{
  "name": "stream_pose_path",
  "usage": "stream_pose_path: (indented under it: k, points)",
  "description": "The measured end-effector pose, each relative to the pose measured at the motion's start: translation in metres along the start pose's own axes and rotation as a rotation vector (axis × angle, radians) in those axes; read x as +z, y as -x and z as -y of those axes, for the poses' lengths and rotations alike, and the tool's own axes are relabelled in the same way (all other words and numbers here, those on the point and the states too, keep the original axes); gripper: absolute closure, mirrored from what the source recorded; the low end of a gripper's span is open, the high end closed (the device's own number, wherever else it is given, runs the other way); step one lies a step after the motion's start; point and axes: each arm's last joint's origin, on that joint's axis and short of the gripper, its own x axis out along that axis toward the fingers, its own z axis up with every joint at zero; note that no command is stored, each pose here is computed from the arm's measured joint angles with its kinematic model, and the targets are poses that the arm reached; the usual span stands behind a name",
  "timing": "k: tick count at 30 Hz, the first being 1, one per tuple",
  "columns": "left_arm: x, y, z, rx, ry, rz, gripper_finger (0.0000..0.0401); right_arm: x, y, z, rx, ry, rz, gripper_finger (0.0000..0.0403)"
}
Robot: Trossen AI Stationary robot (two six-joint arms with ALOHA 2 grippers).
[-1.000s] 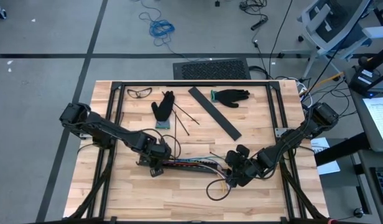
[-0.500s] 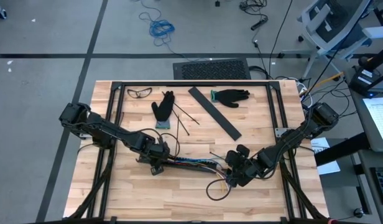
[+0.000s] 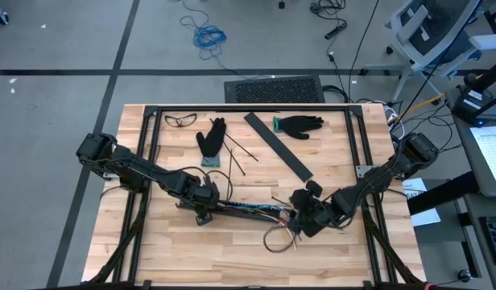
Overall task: Ziptie cables
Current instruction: Put the ziptied cables in the black cable duct
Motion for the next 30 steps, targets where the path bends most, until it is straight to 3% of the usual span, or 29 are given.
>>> stream_pose_path:
  k: [4, 9, 18, 23, 30]
  points:
    - [0.000, 0.000, 0.000, 0.006, 0.019, 0.003, 0.0400, -0.002, -0.012, 0.003, -0.016, -0.029, -0.079, 0.0204]
    - [0.000, 0.000, 0.000, 0.011, 0.019, 0.006, 0.0401, -0.012, -0.007, -0.015, 0.091, -0.053, -0.056, 0.0204]
    - [0.000, 0.000, -0.001, 0.017, 0.019, 0.008, 0.0401, -0.041, -0.030, -0.030, 0.044, -0.253, -0.036, 0.0204]
    - [0.000, -0.001, -0.001, 0.020, 0.020, 0.004, 0.0401, -0.051, -0.046, -0.037, 0.056, -0.281, -0.036, 0.0211]
    - [0.000, -0.001, -0.001, 0.018, 0.020, 0.004, 0.0401, -0.046, -0.042, -0.035, 0.054, -0.227, -0.029, 0.0243]
